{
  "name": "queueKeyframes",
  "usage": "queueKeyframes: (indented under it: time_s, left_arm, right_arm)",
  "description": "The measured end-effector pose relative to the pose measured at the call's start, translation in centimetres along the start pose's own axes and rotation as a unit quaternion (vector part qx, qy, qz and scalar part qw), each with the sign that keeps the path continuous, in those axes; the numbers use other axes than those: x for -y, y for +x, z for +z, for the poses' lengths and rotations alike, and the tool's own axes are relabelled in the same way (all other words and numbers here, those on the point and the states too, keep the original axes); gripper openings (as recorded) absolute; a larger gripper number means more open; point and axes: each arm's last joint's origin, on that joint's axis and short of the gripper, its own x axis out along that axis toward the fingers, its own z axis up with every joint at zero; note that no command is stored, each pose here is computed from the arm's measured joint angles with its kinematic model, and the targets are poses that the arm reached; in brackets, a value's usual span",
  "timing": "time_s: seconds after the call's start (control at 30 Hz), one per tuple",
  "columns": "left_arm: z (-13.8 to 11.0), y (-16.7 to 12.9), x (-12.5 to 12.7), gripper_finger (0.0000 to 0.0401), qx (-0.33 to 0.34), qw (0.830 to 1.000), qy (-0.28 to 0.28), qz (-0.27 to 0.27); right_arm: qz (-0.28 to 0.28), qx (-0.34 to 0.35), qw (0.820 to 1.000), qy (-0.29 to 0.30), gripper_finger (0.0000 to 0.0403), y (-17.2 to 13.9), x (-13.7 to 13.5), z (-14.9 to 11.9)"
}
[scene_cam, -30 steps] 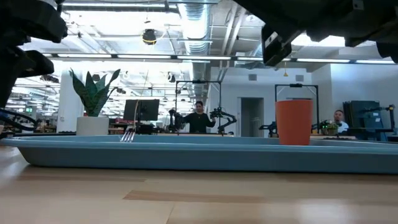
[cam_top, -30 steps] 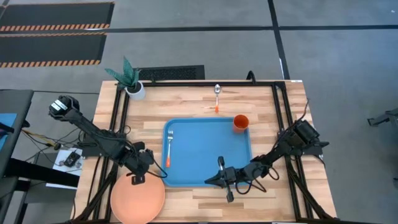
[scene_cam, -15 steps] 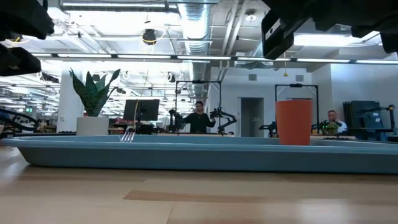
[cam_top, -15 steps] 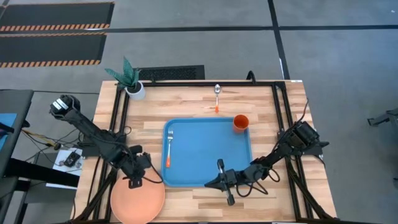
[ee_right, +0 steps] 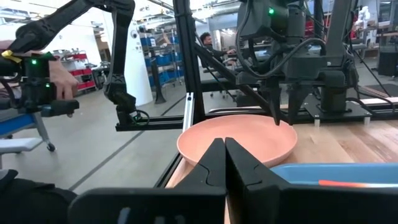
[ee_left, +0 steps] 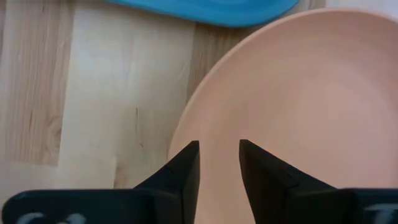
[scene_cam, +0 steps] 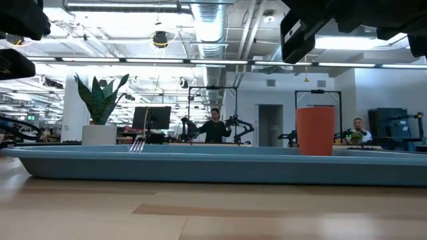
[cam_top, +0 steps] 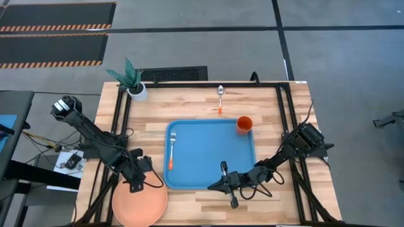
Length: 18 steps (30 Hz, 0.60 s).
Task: Pick and place plate/cup/fork/spoon on tray
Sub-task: Put the orange plate on the blue serving tray
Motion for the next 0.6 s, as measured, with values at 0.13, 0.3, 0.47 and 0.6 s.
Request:
queueKeyframes:
  time_s: [0.13, 0.3, 0.47, 0.6]
  left_arm:
    - [0.0, 0.4, 0.1, 0.0128, -0.006, 1.000, 0.000, 0.007]
    - [0.0, 1.2, 0.2, 0.0154, -0.022, 0.999, 0.008, 0.023]
    - [0.2, 1.7, 0.1, 0.0156, -0.028, 0.999, 0.006, 0.032]
    - [0.4, 1.7, 0.0, 0.0151, -0.014, 0.999, -0.001, 0.044]
  right_arm:
    - [-0.001, 0.000, 1.000, 0.000, 0.0008, 0.0, 0.1, 0.0]
    - [-0.004, 0.002, 1.000, -0.018, 0.0008, 0.1, 0.3, 0.1]
    - [-0.028, 0.035, 0.997, -0.057, 0.0008, 0.8, 2.3, 1.0]
    - [-0.026, 0.054, 0.996, -0.061, 0.0008, 1.5, 5.0, 2.1]
